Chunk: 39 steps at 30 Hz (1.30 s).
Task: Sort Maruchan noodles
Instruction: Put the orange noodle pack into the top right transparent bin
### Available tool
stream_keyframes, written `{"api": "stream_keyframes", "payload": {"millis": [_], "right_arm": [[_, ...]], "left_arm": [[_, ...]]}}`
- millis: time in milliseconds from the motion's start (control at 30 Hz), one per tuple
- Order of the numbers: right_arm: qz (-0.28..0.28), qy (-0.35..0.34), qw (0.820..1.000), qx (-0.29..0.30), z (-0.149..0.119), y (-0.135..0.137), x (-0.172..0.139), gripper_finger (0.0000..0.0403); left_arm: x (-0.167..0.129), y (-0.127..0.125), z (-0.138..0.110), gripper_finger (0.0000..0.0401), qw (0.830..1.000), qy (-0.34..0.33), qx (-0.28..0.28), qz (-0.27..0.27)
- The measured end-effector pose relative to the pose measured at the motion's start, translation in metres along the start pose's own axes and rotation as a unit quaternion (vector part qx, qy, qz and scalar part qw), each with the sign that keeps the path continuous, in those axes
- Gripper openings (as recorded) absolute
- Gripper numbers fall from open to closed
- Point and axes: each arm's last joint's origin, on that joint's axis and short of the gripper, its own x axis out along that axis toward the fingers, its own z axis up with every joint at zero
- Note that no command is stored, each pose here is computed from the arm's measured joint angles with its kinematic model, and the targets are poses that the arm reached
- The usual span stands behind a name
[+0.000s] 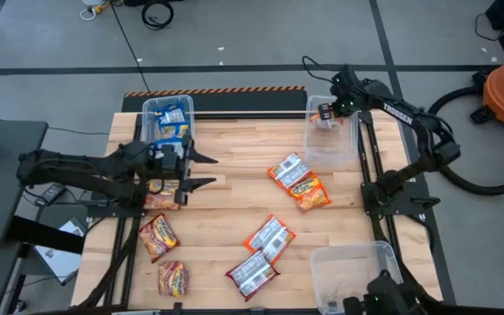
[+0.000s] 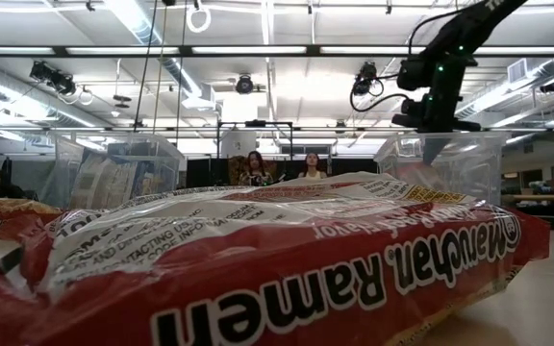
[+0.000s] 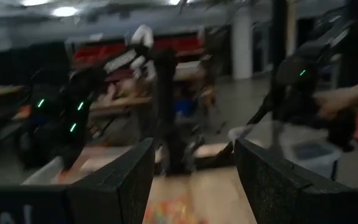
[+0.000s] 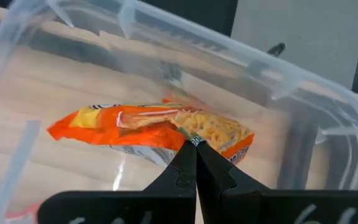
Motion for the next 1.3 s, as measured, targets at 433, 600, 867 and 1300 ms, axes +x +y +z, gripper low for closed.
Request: {"api": "stream_keyframes", "payload": {"millis": [433,600,867,1300], "right_arm": [[-0.064,0.057,0.996,0.004,0.013,0.0,0.002,0.0002],[-0.068,0.068,0.995,0.015,0.014,0.0,0.009,0.0002],[-0.065,0.068,0.994,0.049,0.014,0.0,0.009,0.0002],[-0.041,0.084,0.991,0.095,0.008,0.012,0.008,0.0002]], "left_arm": [[-0.021,-0.019,-0.041,0.0228,0.995,0.08,-0.015,0.06],[-0.032,-0.015,-0.083,0.0228,0.995,0.038,-0.03,0.084],[-0.035,-0.005,-0.089,0.0228,0.993,0.022,-0.025,0.114],[-0.035,0.002,-0.088,0.0228,0.991,0.021,0.015,0.135]]}}
